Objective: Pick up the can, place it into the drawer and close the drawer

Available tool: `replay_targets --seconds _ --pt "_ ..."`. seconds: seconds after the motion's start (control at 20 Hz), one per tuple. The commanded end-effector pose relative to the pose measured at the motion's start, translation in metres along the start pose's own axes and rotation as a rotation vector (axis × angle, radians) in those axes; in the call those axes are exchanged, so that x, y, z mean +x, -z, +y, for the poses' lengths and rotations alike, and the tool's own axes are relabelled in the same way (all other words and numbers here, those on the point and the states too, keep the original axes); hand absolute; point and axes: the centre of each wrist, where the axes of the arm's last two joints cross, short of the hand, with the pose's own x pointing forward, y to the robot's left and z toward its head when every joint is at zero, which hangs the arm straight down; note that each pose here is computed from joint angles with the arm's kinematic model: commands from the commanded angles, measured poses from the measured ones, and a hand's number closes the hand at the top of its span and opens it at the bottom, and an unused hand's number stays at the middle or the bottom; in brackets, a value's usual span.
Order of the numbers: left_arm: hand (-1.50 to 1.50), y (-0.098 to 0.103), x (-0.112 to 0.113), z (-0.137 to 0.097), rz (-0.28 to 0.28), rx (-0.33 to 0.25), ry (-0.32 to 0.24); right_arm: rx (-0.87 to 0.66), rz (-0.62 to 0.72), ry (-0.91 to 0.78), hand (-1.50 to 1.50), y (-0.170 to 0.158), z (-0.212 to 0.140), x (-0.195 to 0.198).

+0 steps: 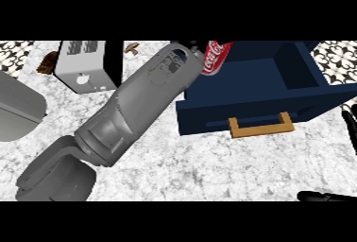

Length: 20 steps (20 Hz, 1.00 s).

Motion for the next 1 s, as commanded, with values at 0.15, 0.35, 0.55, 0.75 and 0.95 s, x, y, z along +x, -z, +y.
replay_targets --seconds 0.15,0.35,0.55,0.75,0.95 --pt "-1.50 0.003 -0.003 0.001 -0.003 0.024 0.064 0.023 -0.029 -0.009 -1.50 0.003 -0.001 0.006" --pt "-1.50 -0.005 -0.021 -0.002 0.021 0.079 0.054 0.054 -0.010 -0.006 -1.50 0.002 0.002 0.010" --pt "-1.50 -0.006 -0.027 -0.001 0.012 0.093 0.052 0.026 -0.021 -0.002 -1.50 0.012 0.011 0.003" --pt "-1.50 -0.004 -0.017 -0.003 0.018 0.114 0.037 0.033 -0.027 -0.010 -1.50 0.010 -0.002 0.007" --pt "-1.50 -0.008 -0.021 -0.006 0.038 0.146 0.021 0.061 -0.064 -0.061 -1.50 0.004 0.008 0.015"
